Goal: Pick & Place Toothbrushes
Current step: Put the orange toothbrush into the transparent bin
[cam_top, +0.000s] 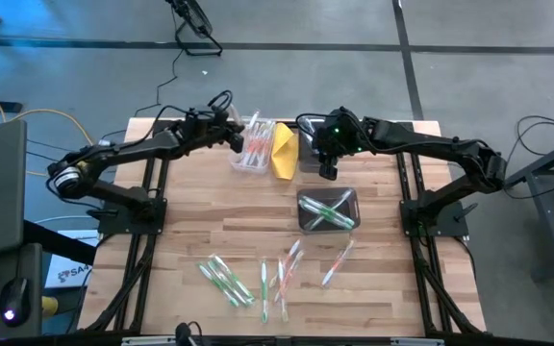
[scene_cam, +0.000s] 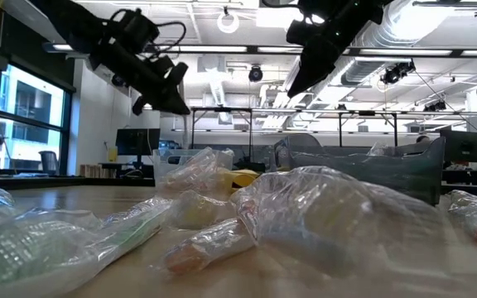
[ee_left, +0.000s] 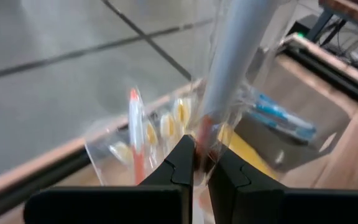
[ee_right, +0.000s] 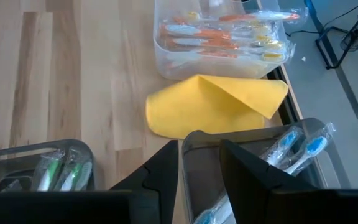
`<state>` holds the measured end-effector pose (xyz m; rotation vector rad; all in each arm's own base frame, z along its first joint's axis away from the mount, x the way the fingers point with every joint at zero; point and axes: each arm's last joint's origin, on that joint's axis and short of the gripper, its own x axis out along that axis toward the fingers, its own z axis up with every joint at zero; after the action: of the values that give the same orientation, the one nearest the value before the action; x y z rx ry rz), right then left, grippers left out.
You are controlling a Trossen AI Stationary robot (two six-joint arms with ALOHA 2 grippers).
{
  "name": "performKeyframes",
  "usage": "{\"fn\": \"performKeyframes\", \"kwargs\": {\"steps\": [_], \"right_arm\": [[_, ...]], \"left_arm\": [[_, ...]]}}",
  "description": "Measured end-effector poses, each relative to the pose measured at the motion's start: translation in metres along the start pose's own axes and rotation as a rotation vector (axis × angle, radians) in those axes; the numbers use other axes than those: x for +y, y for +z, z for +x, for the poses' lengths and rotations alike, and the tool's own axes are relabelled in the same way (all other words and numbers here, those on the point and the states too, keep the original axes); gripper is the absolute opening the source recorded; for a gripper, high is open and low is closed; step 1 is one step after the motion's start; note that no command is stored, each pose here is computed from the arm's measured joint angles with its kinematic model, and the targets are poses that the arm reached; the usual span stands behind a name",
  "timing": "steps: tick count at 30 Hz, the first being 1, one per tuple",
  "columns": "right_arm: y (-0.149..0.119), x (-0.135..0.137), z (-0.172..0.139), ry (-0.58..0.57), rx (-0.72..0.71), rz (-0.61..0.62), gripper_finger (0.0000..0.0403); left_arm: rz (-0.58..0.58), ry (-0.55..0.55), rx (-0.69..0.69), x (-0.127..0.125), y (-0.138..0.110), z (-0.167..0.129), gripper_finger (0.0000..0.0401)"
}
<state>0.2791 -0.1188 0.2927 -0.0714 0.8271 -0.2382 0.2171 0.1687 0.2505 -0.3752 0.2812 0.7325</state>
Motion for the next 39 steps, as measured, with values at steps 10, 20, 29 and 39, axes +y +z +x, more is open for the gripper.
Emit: {"fn": "performKeyframes", "kwargs": {"steps": [10, 20, 29, 39], "right_arm": [[0.0, 0.001, 0.0, 0.022, -0.006, 0.0, 0.0109], [0.0, 0.001, 0.0, 0.022, -0.006, 0.0, 0.0109], [0.0, 0.001, 0.0, 0.022, -0.006, 0.0, 0.0109], [-0.006, 0.001, 0.007, 0.018, -0.012, 0.002, 0.0109]], "left_arm": [[-0.049, 0.018, 0.105, 0.004, -0.02, 0.024, 0.0015], [-0.074, 0.014, 0.155, 0.006, -0.031, 0.035, 0.0015], [-0.076, 0.014, 0.166, 0.006, -0.033, 0.037, 0.0016], [-0.076, 0.016, 0.168, 0.006, -0.033, 0.037, 0.0035]]}}
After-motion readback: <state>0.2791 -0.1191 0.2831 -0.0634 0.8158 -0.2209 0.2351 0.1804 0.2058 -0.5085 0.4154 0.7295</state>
